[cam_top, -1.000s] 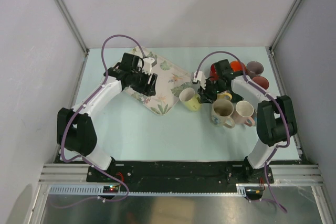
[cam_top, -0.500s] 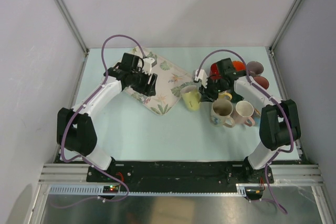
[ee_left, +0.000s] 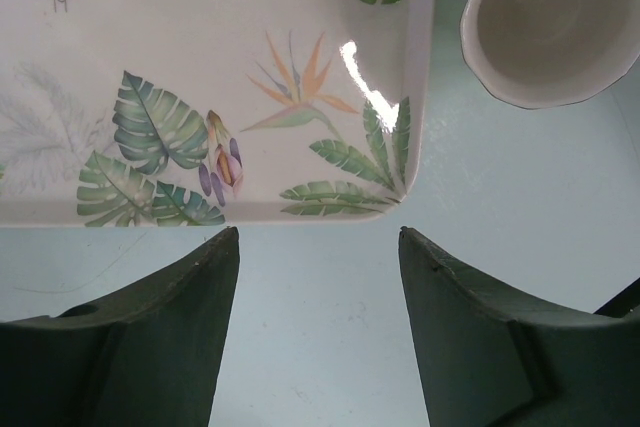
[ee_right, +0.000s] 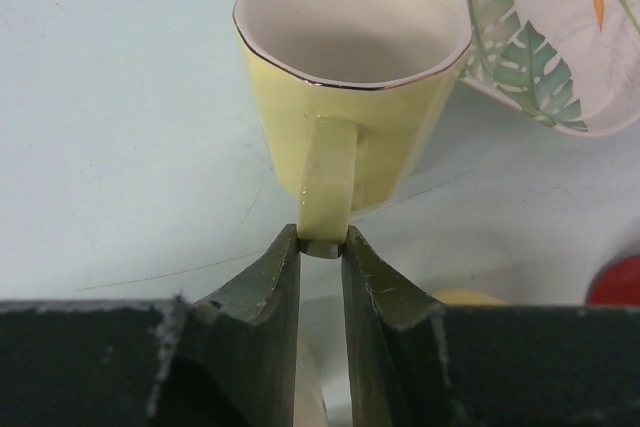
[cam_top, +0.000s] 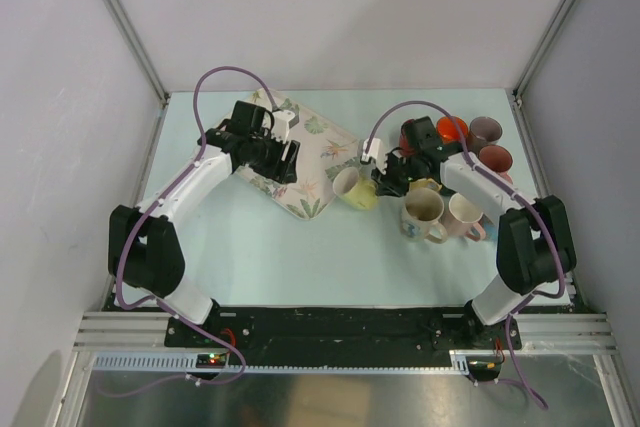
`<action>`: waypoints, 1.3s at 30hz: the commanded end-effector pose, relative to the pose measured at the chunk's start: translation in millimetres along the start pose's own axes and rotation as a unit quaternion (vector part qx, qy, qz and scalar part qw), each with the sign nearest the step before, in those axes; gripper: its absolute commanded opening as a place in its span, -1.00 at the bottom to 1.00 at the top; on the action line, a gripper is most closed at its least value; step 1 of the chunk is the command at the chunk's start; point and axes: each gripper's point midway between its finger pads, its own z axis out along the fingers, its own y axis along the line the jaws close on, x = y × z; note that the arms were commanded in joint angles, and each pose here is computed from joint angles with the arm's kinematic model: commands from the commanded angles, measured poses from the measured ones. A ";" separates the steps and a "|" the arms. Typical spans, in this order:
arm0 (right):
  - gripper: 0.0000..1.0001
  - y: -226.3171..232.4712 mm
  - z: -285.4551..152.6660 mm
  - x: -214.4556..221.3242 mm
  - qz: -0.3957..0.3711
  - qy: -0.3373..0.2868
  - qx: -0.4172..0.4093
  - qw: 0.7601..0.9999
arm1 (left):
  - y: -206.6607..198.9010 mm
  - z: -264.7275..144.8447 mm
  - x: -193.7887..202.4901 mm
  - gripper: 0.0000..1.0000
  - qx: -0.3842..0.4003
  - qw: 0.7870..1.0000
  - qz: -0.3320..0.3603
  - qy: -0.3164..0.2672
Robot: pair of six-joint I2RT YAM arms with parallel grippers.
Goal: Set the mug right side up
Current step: Place the cup at the center of the board.
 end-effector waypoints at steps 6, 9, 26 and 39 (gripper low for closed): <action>-0.68 13.4 -10.3 17.6 0.028 0.012 0.002 1.000 | -13.2 -1.0 -11.0 0.38 0.034 0.999 -0.001 -0.013; -0.61 11.1 -13.8 22.0 0.018 0.016 0.003 1.000 | -22.0 10.3 -15.6 0.37 0.056 0.998 0.000 -0.006; -0.58 11.9 -10.7 32.0 0.022 0.025 -0.008 0.999 | -115.1 94.7 -57.0 0.36 0.183 0.983 0.008 0.006; 0.77 10.5 -31.5 25.3 0.013 0.032 0.021 0.999 | -156.8 120.7 -58.9 0.36 0.167 0.985 0.036 0.002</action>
